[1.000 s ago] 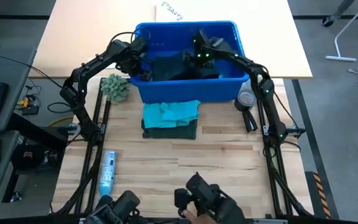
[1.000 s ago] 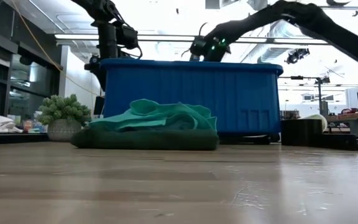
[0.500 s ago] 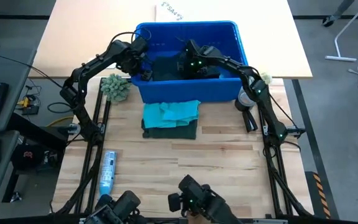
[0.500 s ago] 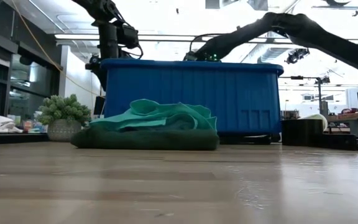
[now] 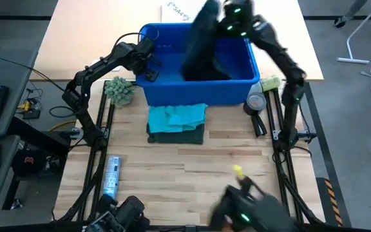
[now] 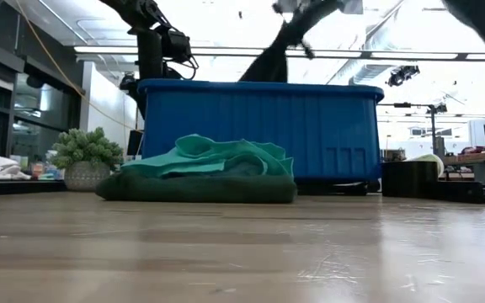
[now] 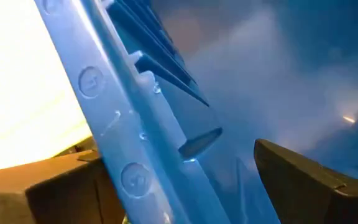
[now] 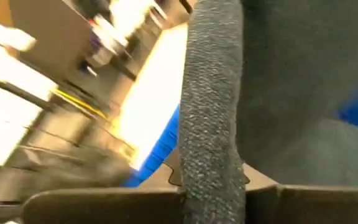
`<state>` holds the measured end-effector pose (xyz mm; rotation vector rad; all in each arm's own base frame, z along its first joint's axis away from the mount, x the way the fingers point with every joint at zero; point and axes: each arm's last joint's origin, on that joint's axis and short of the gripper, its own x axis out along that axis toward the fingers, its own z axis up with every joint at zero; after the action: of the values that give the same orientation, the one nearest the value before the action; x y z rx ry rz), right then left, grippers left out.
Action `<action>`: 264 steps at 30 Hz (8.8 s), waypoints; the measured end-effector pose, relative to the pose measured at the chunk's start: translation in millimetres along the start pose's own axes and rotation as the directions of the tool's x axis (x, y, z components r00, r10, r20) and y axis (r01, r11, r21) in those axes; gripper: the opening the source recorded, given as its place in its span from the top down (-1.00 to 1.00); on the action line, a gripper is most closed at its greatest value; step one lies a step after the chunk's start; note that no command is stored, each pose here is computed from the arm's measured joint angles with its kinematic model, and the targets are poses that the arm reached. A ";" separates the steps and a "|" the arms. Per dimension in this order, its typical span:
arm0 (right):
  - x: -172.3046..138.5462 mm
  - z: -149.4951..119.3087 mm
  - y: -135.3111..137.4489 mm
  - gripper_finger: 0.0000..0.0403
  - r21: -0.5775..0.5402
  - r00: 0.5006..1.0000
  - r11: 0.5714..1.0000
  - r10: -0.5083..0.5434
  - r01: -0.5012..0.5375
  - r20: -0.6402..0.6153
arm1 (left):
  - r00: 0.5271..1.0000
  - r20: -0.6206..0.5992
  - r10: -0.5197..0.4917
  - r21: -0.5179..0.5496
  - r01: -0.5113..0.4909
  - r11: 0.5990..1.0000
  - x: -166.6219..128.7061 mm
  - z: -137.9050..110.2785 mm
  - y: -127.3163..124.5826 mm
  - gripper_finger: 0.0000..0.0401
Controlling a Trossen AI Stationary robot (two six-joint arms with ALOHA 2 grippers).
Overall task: Fold laundry
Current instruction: Fold the black pants
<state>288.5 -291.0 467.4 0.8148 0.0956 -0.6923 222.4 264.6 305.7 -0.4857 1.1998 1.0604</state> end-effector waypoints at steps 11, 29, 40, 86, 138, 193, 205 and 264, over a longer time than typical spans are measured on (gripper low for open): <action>-177.4 -11.6 146.2 0.97 -0.285 0.618 0.624 0.777 -0.728 0.123 | 0.996 0.084 -0.009 0.043 0.006 0.999 -8.3 4.1 2.9 -0.40; -262.6 -157.6 177.4 0.98 -0.210 0.862 0.859 0.388 -0.466 -0.326 | 0.881 0.383 -0.277 -0.109 0.341 0.934 -127.0 -44.7 1.7 -0.40; -205.1 -212.6 182.7 0.98 -0.231 0.865 0.923 0.169 -0.307 -0.473 | 0.655 0.712 -0.253 -0.043 0.400 0.915 -212.4 -104.1 45.8 -0.40; -94.5 -291.1 186.1 0.61 -0.413 0.722 0.880 -0.128 -0.234 -0.680 | 0.733 0.540 -0.415 0.175 0.384 0.906 -187.3 -100.8 29.2 -0.39; 38.6 -170.1 -117.6 1.00 -0.541 0.664 0.618 -0.735 0.571 -0.138 | 0.825 0.485 -0.290 -0.103 0.383 0.918 42.4 -14.7 -93.3 1.00; -38.8 -306.3 -100.8 1.00 -0.338 0.576 0.888 -0.460 0.312 -0.676 | 0.716 0.217 -0.664 0.035 0.674 0.738 -2.4 -266.6 -279.9 1.00; -12.1 -334.4 -122.0 1.00 -0.395 0.466 0.808 -0.579 0.438 -0.669 | 0.723 0.145 -0.676 0.011 0.682 0.732 19.1 -328.0 -311.6 1.00; 137.0 -352.5 -53.3 1.00 -0.283 0.696 0.919 -0.394 0.276 -0.600 | 0.723 0.055 -0.689 0.340 0.635 0.694 2.9 -335.7 -301.6 1.00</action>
<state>425.7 -143.7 142.8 0.8486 0.9561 -0.7043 310.4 -139.4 124.7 -0.5178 0.8810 0.2685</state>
